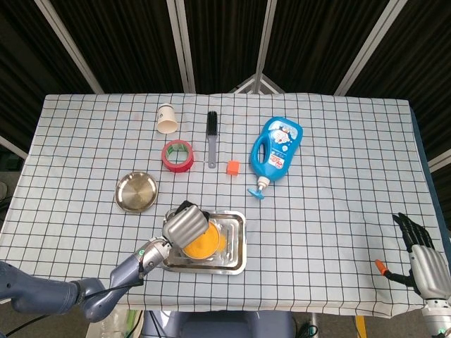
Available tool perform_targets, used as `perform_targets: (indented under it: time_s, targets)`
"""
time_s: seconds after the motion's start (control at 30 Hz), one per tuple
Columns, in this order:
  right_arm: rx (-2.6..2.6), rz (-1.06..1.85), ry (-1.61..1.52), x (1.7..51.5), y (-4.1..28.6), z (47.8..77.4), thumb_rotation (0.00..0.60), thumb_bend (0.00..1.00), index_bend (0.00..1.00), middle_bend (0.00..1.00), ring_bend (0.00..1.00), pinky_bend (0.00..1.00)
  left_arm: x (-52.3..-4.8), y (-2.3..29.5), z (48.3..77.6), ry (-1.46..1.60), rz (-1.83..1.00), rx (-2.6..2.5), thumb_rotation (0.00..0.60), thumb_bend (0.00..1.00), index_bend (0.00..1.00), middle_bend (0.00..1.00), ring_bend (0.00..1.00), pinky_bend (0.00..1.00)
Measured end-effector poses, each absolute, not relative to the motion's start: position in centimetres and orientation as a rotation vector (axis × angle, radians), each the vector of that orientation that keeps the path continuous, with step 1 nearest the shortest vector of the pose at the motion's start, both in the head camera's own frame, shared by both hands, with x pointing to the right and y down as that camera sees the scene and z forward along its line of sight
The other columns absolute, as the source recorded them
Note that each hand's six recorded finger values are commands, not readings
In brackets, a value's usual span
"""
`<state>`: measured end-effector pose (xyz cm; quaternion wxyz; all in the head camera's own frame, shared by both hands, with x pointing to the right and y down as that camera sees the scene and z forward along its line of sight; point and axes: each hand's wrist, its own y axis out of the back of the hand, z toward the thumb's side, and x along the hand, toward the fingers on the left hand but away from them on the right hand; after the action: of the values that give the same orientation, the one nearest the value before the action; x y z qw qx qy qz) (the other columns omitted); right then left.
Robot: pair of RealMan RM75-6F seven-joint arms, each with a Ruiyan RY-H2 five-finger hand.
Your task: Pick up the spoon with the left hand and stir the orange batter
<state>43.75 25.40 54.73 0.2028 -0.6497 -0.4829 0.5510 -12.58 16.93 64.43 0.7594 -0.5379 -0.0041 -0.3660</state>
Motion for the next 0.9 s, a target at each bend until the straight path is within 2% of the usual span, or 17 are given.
perform_targets:
  time_s: [0.33,0.67,0.9]
  targets:
    - [-1.812,1.538,-1.346,43.7,25.4,54.7,0.6,0.31,0.0,0.0,0.0,0.0,-12.1,17.8,63.4,0.038,-0.799,-1.266,0.6,0.73,0.79,1.0,1.0,1.0]
    - [-1.812,1.541,-1.341,43.7,25.4,54.8,0.6,0.31,0.0,0.0,0.0,0.0,-14.1,16.5,62.1,0.06,-0.814,-1.249,0.6,0.73,0.79,1.0,1.0,1.0]
    - [-1.81,1.543,-1.342,43.7,25.4,54.8,0.6,0.31,0.0,0.0,0.0,0.0,-15.0,15.4,62.7,0.055,-0.842,-1.219,0.6,0.73,0.79,1.0,1.0,1.0]
